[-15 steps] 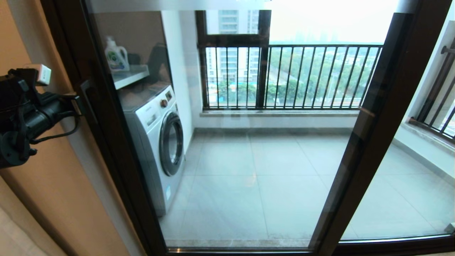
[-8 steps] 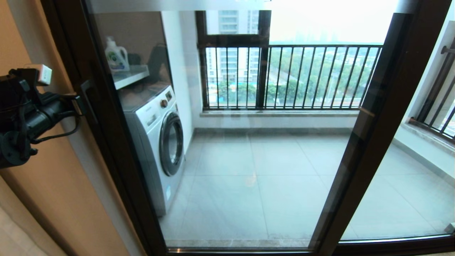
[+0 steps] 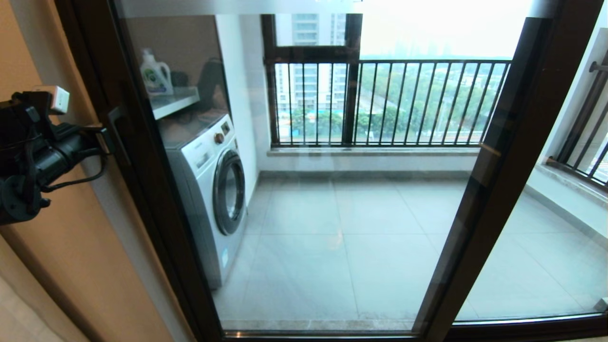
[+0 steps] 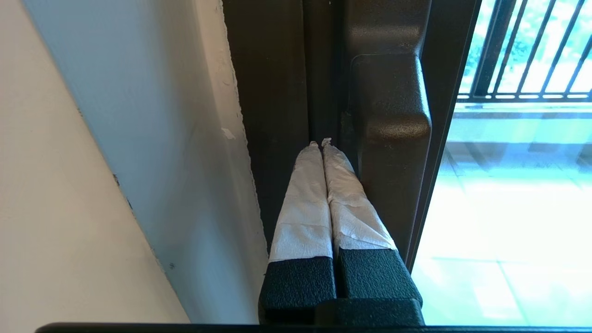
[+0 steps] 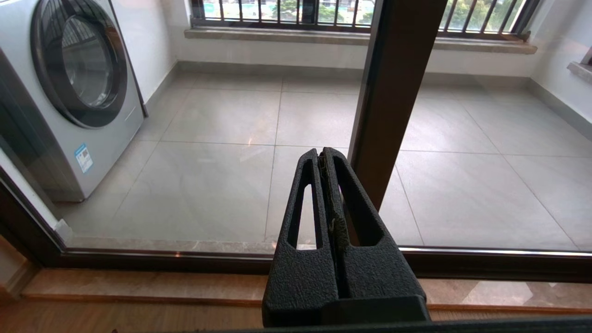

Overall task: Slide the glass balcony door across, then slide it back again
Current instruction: Open the slid door

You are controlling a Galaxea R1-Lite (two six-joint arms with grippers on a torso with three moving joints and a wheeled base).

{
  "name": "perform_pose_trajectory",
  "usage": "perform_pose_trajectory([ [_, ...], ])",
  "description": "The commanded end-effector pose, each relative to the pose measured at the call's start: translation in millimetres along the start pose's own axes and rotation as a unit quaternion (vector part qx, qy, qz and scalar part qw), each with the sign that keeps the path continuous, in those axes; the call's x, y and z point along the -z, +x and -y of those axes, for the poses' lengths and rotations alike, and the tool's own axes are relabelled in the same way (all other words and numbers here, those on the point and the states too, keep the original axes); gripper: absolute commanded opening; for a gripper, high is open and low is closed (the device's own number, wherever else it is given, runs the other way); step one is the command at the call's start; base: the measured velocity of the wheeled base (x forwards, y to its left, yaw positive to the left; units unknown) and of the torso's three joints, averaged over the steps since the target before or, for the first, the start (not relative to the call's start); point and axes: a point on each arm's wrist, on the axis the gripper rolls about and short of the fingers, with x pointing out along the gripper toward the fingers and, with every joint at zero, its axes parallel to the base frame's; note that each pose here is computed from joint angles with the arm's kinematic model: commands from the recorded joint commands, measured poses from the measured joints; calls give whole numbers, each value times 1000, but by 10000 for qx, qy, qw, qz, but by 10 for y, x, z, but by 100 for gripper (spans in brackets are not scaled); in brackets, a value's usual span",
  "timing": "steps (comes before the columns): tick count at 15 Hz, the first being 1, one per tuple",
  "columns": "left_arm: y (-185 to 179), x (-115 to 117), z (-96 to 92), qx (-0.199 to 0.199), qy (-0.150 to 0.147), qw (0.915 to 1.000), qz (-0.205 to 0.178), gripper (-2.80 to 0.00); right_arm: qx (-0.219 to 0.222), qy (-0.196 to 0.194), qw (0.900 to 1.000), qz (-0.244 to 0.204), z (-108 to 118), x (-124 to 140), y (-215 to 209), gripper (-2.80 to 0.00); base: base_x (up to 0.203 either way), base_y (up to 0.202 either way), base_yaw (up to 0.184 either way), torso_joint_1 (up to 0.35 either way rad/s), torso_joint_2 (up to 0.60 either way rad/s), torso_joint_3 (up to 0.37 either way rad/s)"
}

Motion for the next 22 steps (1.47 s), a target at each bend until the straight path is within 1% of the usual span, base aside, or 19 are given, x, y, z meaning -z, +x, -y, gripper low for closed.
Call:
perform_pose_trajectory([
  [1, 91, -87, 893, 1177, -115, 9929, 147, -280, -6, -4, 10000, -19, -1, 5, 2, -280, 0, 0, 0, 0, 0, 0],
  [4, 85, -104, 995, 1294, -121, 9914, 168, -280, -5, -4, 10000, -5, 0, 0, 1, -280, 0, 0, 0, 0, 0, 0],
  [7, 78, -102, 1018, 1319, -133, 9910, 159, -280, -5, -4, 10000, -8, 0, 1, 1, -280, 0, 0, 0, 0, 0, 0],
  [9, 59, -48, 1014, 1260, -145, 9919, 57, -280, -5, -4, 10000, -13, 0, 2, 1, -280, 0, 0, 0, 0, 0, 0],
  [11, 43, -16, 985, 1101, -165, 9938, -19, -280, -5, -4, 10000, -13, 0, 2, 1, -280, 0, 0, 0, 0, 0, 0],
  [15, 20, -20, 727, 759, -132, 9970, -21, -280, -5, -4, 10000, -6, 0, 0, 1, -280, 0, 0, 0, 0, 0, 0],
  [18, -5, -6, 461, 431, -102, 9990, -43, -280, -5, -4, 10000, -13, 0, 2, 1, -280, 0, 0, 0, 0, 0, 0],
  [20, -31, -10, 316, 267, -70, 9996, -41, -280, -5, -4, 10000, -5, 0, 0, 1, -280, 0, 0, 0, 0, 0, 0],
  [22, -51, 1, 305, 260, -68, 9996, -70, -280, -5, -4, 10000, -13, 0, 2, 1, -280, 0, 0, 0, 0, 0, 0],
])
